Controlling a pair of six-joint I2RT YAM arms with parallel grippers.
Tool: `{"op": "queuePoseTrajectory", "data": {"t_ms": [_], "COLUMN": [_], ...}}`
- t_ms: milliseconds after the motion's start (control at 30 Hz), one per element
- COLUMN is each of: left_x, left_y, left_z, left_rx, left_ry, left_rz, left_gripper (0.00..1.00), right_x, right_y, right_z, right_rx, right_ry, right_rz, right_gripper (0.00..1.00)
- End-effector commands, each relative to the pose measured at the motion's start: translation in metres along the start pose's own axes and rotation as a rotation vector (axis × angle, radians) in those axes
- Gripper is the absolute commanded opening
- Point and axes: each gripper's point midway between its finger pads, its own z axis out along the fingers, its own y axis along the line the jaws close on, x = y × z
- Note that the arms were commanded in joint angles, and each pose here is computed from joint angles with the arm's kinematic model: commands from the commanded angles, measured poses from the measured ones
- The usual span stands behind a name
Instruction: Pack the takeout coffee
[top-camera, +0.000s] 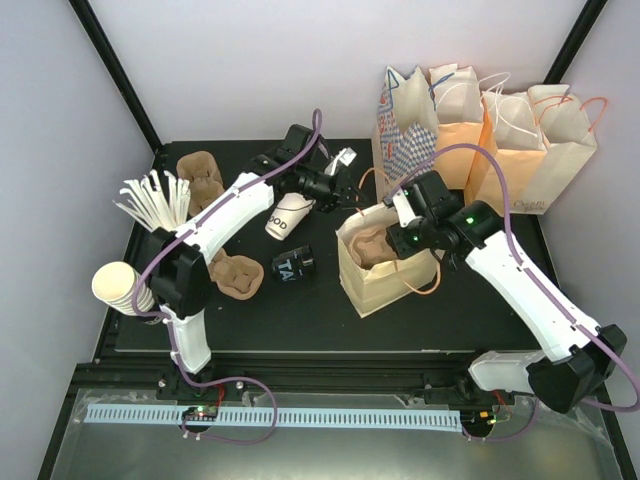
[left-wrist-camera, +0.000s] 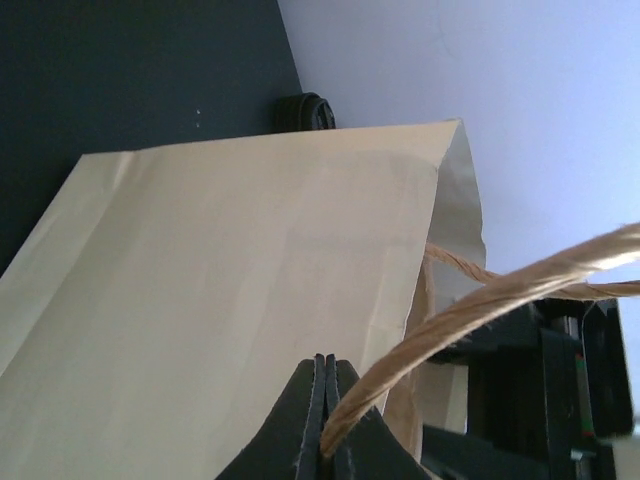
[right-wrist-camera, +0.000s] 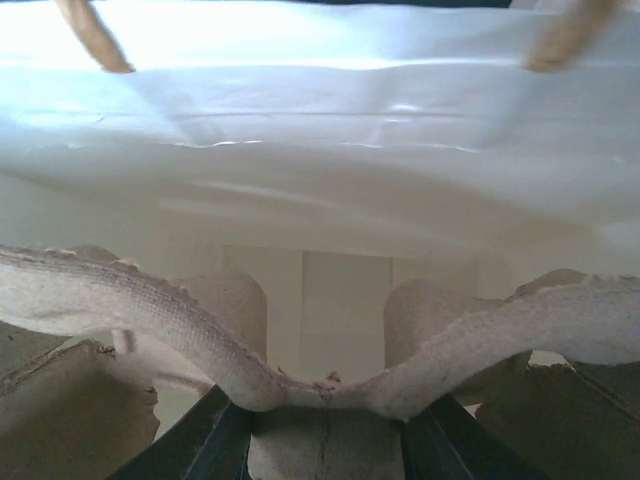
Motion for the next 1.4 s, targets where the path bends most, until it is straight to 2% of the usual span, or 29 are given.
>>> {"op": "queuePoseTrajectory", "data": {"t_ms": [0,133,433,800,1300,1367], "left_x": [-0.009,-0.012,-0.006,-0.011,-0.029,-0.032], "left_y": [-0.019,-0.024,-0.032,-0.029,-0.038,-0.041], "left_z": [0.003,0.003,0.009,0.005,-0.016,-0.021], "left_rx": [0.052,0.063,0.074,0.031,0.062,0.060], "left_ry": [-0.012,-0.022,-0.009,-0.068,-0.178,-0.193], "left_rz": [0.014,0.017,0.025,0.011,0.026,0.034], "left_gripper": [0.02,0.01,0.01,0.02,0.02,0.02], "right_x": [0.001,0.007,0.025,0.052,0.068,0.063], "right_y": [0.011,0.009,0.005,0.012,0.011,0.011], "right_z": [0.008,0.012,0.021,0.034,0.042,0.039], "right_rx": [-0.027,-0.005,0.020,-0.019,-0.009,-0.008], "right_ry": [0.054,0.125,0.264,0.319,0.387,0.360], "right_rz": [-0.104,-0.097,-0.047,0.062,0.068,0.073], "right_gripper": [0.34,0.31,0.30,0.28,0.28,0.27]}}
